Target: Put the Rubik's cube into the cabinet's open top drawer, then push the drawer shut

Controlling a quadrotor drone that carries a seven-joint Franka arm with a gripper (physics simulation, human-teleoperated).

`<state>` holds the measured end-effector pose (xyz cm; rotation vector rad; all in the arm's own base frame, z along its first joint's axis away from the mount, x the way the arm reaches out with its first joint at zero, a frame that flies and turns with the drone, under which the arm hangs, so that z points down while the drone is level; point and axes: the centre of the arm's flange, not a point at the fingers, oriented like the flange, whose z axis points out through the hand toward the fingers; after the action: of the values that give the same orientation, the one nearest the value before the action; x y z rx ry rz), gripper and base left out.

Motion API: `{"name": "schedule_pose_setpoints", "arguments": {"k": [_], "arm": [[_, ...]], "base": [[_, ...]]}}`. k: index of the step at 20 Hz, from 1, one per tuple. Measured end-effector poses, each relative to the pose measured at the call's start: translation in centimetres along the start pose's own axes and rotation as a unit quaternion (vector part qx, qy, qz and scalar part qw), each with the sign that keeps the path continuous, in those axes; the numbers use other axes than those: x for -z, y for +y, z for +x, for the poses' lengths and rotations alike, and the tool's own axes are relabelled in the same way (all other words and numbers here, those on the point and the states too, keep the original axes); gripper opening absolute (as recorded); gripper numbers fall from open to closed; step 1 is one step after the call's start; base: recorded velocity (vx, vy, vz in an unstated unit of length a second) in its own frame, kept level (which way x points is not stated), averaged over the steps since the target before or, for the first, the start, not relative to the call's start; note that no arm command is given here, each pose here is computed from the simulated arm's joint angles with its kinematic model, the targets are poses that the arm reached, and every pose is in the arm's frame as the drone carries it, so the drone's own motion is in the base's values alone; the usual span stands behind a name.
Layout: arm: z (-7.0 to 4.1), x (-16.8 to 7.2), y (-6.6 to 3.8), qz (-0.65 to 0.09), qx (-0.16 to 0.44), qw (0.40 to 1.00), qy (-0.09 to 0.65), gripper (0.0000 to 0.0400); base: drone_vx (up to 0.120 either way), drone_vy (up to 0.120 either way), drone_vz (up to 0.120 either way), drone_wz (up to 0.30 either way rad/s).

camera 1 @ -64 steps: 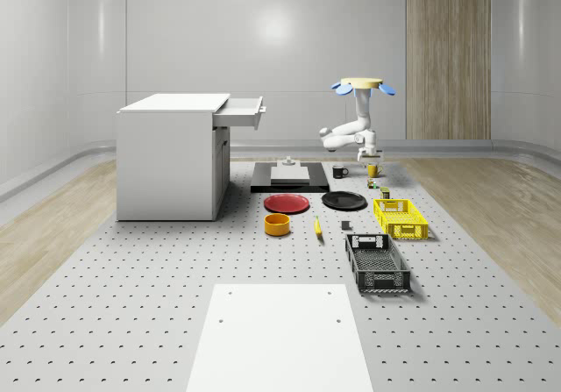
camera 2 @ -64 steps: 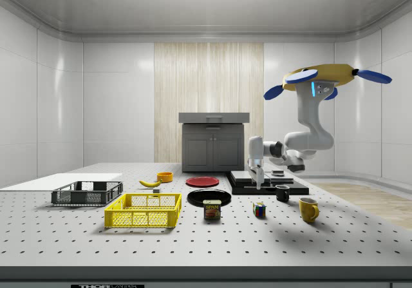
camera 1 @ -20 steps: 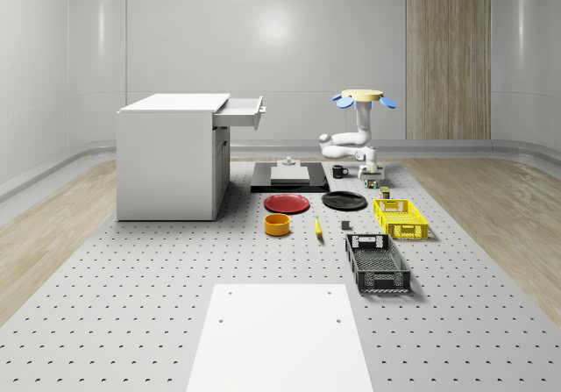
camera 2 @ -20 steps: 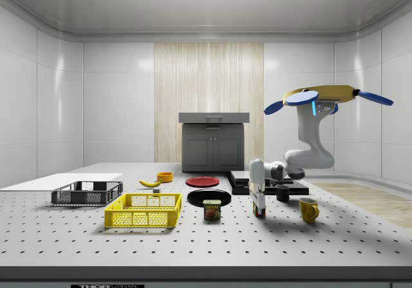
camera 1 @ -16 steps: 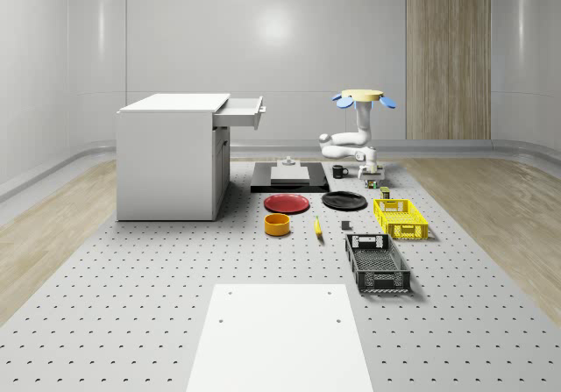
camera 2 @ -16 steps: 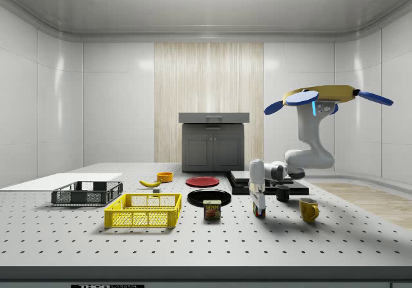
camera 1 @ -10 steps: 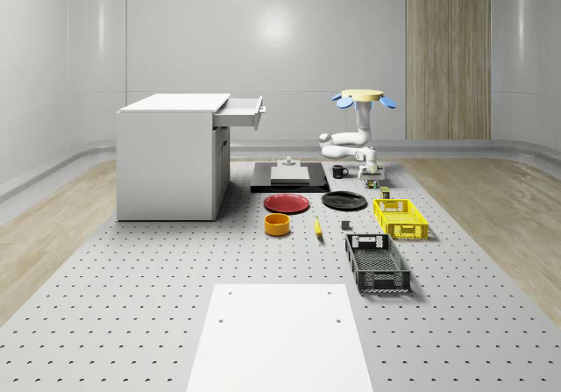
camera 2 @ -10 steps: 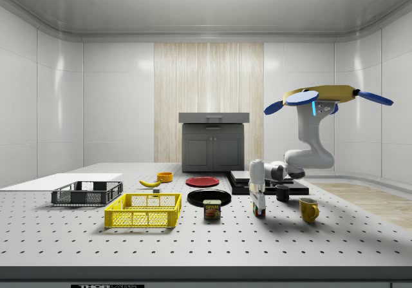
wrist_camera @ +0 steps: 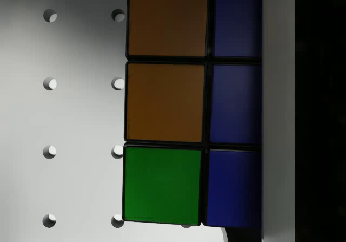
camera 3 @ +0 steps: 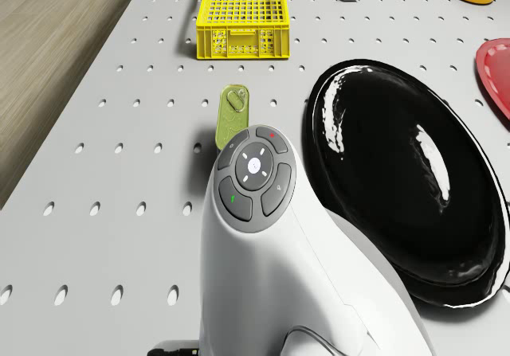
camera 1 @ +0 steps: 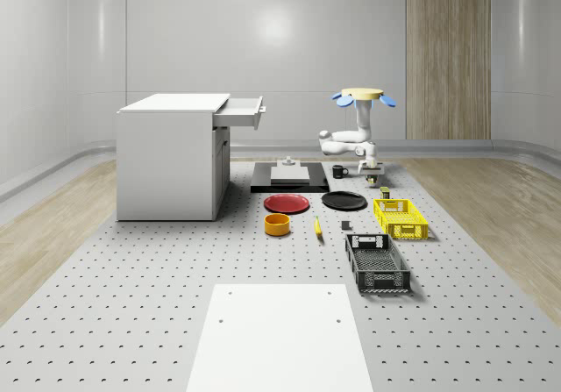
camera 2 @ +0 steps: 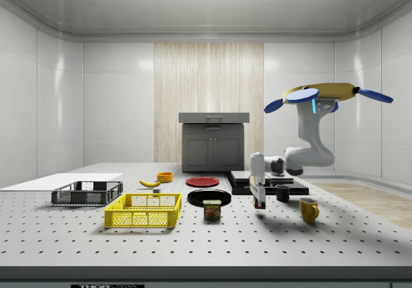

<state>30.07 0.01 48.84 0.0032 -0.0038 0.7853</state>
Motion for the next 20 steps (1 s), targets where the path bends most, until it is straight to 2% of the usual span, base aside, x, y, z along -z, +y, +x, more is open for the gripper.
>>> {"name": "schedule_pose_setpoints", "arguments": {"k": [7, 20], "arm": [[0.0, 1.5, 0.0, 0.000, 0.000, 1.000, -0.001, 0.0321], [0.0, 2.0, 0.0, 0.001, 0.000, 1.000, -0.001, 0.0321]], "base": [[0.120, -0.120, 0.120, 0.000], [0.120, -0.120, 0.120, 0.000]]}}
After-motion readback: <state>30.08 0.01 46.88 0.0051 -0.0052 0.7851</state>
